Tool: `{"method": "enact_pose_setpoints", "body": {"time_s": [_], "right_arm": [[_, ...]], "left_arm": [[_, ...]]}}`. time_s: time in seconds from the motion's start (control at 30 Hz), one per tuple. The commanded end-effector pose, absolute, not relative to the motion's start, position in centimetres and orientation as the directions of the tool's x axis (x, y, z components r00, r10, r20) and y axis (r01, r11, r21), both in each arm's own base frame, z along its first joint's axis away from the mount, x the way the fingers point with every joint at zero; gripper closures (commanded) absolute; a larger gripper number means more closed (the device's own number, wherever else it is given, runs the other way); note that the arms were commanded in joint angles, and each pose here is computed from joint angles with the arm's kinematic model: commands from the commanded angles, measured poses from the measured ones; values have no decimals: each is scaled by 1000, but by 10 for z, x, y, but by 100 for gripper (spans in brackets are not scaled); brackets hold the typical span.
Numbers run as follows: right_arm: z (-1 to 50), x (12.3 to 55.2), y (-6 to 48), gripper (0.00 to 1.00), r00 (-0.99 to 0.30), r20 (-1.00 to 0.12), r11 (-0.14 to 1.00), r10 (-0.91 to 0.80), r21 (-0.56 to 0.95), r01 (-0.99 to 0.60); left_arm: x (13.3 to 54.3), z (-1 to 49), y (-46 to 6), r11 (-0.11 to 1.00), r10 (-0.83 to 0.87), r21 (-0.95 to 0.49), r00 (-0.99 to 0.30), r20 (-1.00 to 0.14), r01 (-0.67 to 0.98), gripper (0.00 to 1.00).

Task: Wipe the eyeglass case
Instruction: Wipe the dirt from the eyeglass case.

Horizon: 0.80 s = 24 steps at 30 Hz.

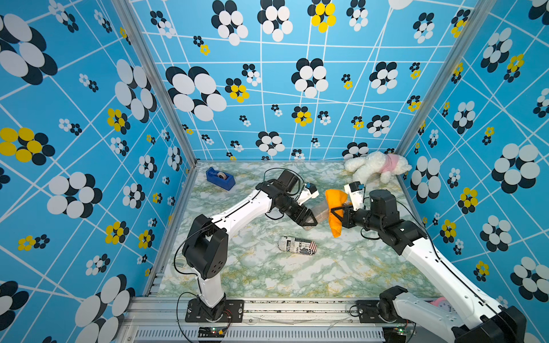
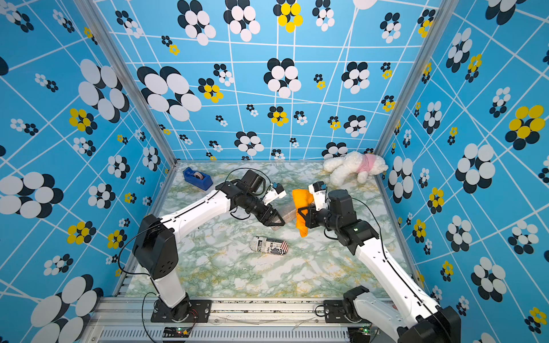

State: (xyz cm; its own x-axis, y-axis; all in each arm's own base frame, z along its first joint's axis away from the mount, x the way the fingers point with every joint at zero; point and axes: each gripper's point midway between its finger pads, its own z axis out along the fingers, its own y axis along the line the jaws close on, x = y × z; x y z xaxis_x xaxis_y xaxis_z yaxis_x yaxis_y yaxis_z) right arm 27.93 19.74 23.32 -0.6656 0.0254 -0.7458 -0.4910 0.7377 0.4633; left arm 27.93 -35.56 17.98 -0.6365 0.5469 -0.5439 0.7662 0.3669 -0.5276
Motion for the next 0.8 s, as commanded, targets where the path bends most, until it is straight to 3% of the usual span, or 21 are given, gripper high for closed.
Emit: {"method": "enact_pose_setpoints", "body": {"time_s": [0.0,0.1,0.2,0.3,0.37,0.57,0.63,0.77], "right_arm": [[231,276,225,100,-697,-713,642,77,570,-513],[230,279,226,100,-685,-726,652,62,549,-524],[229,290,206,100,-668,-744,733,16,463,-499],[228,314,157,100,-720,-682,798,126,501,-335],[228,325,129,100,-744,-626,784,234,574,-237],[261,324,106,100,-708,-653,811,267,550,-201],[274,323,106,100,-701,-661,810,268,549,-207],[293,324,108,100,-705,-656,802,268,558,-215]], "left_arm": [[265,216,-384,197,536,-557,-565,-628,807,86],[259,219,-385,177,536,-570,-564,-628,802,86],[252,225,-382,157,535,-563,-548,-643,812,85],[246,227,-373,150,539,-556,-539,-647,818,85],[240,229,-368,133,538,-564,-537,-650,815,85],[231,225,-352,141,552,-573,-544,-632,808,86],[234,218,-346,187,575,-524,-525,-628,831,87],[240,210,-335,252,665,-286,-380,-643,924,86]]}}
